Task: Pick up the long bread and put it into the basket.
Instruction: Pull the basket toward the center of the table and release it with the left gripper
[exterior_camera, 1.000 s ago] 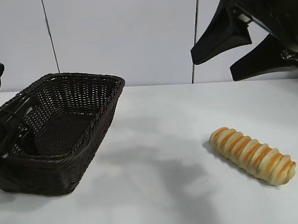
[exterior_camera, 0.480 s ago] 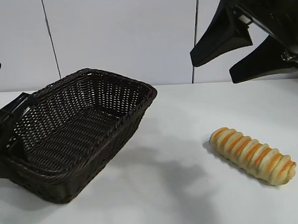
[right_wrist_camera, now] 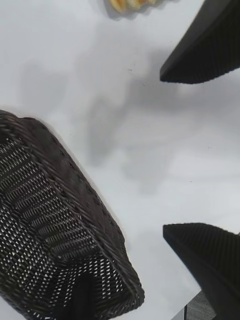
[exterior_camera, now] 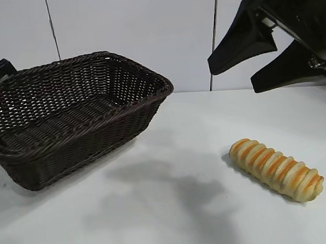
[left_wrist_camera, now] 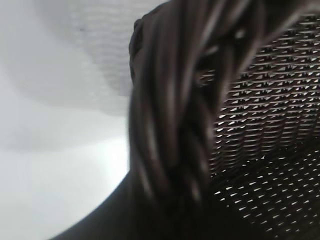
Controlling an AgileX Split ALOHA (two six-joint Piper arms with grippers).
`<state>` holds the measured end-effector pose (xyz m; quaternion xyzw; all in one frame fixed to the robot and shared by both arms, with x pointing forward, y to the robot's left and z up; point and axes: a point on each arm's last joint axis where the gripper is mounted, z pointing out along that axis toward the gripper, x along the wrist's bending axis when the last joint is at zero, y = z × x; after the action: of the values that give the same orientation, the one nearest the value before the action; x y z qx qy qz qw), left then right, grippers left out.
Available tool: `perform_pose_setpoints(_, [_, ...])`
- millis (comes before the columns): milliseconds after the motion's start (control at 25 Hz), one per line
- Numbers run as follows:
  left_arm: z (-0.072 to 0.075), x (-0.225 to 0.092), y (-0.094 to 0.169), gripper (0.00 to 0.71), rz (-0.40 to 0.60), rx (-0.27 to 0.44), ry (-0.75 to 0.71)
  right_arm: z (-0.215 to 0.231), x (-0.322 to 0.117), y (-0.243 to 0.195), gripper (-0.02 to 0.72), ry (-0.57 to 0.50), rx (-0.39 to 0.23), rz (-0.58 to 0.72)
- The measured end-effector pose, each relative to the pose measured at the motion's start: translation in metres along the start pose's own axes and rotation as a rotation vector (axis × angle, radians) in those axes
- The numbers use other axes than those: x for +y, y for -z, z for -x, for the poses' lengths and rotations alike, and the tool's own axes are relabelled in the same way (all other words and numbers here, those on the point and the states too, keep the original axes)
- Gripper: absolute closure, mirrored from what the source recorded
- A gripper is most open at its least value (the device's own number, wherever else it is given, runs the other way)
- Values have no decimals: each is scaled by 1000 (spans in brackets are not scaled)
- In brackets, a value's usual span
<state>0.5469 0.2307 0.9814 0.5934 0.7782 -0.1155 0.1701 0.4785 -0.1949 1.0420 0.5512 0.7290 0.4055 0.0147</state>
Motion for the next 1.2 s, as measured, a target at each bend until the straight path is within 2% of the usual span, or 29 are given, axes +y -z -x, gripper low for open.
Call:
perform_pose_setpoints(160, [10,15,-2,611,-82,-12,-180,0,0,0,146,0,1,-2])
perform_pose_setpoints(400, [24,23,-5,611,-98,-26,-367,0,0,0,146,3,0,-4])
perform_pose_setpoints(1200, [7,41,-66,613,-137,12,-381,0,-1,0,146,15,-3,-15])
